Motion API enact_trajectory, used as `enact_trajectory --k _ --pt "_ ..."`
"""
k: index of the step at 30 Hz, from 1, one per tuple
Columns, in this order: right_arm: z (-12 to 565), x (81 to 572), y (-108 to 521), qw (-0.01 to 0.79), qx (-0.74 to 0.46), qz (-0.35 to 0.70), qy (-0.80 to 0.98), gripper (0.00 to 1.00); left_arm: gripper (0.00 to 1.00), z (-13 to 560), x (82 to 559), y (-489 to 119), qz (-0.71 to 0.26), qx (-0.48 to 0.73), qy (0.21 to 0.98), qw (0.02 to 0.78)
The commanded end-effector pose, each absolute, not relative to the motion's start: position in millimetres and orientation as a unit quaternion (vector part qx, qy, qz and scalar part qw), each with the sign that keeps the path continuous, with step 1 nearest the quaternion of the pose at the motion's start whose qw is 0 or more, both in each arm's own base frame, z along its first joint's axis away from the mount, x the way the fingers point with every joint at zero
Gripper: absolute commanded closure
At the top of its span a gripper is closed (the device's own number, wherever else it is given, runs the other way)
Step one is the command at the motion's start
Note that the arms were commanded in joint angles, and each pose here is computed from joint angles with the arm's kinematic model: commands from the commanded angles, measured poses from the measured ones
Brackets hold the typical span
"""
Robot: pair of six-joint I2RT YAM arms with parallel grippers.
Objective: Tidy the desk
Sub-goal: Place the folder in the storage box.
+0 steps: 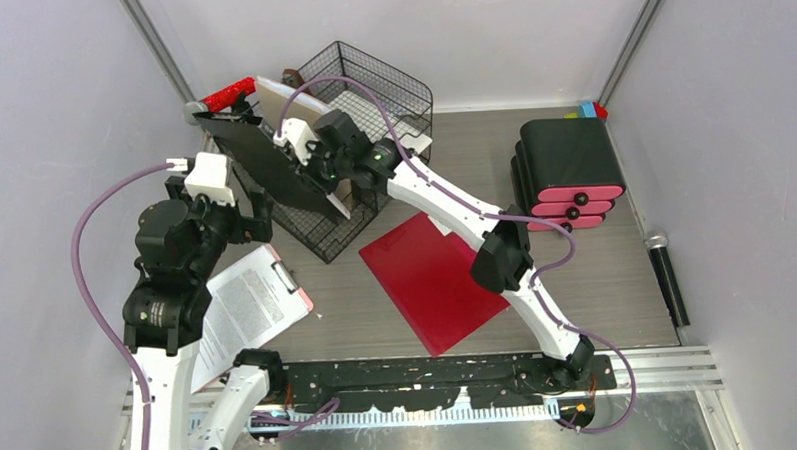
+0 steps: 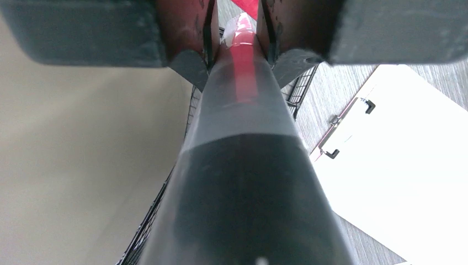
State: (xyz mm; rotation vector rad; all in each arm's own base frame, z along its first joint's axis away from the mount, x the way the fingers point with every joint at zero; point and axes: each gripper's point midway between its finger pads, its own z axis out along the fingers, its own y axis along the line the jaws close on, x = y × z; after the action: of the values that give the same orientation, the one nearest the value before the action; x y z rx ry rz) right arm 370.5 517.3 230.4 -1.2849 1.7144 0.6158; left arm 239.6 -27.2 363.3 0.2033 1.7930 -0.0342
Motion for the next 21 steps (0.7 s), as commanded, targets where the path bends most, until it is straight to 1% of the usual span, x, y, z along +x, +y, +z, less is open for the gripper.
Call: enact_trajectory --k 1,2,4,9,14,16,21 --pt "262.4 378.1 523.3 0.482 -0.506 0.255 0.668 0.82 0.00 375.2 236.2 -22.5 -0.002 0.088 0.768 0.634" --pt "264.5 378.3 523.8 0.484 -0.504 0.258 0.667 0.89 0.00 374.8 236.3 -22.4 -0.002 0.088 0.768 0.634" --pt "267.3 378.6 525.0 0.487 -0.498 0.262 0.668 0.98 0.00 375.1 235.9 -22.4 -0.002 0.088 0.767 0.635" --pt "287.8 379.3 528.3 0.509 -0.474 0.281 0.661 1.00 0.00 376.5 234.9 -22.1 -0.002 0.087 0.767 0.636" --pt "333.8 379.8 533.6 0.569 -0.426 0.323 0.625 1.00 0.00 380.1 235.8 -23.4 -0.005 0.087 0.764 0.639" --pt "353.7 379.9 533.9 0.584 -0.404 0.338 0.618 1.00 0.00 382.0 236.8 -23.6 -0.006 0.086 0.763 0.640" --pt "380.9 385.1 529.4 0.609 -0.366 0.344 0.614 1.00 0.00 386.6 237.2 -24.4 -0.009 0.085 0.760 0.644"
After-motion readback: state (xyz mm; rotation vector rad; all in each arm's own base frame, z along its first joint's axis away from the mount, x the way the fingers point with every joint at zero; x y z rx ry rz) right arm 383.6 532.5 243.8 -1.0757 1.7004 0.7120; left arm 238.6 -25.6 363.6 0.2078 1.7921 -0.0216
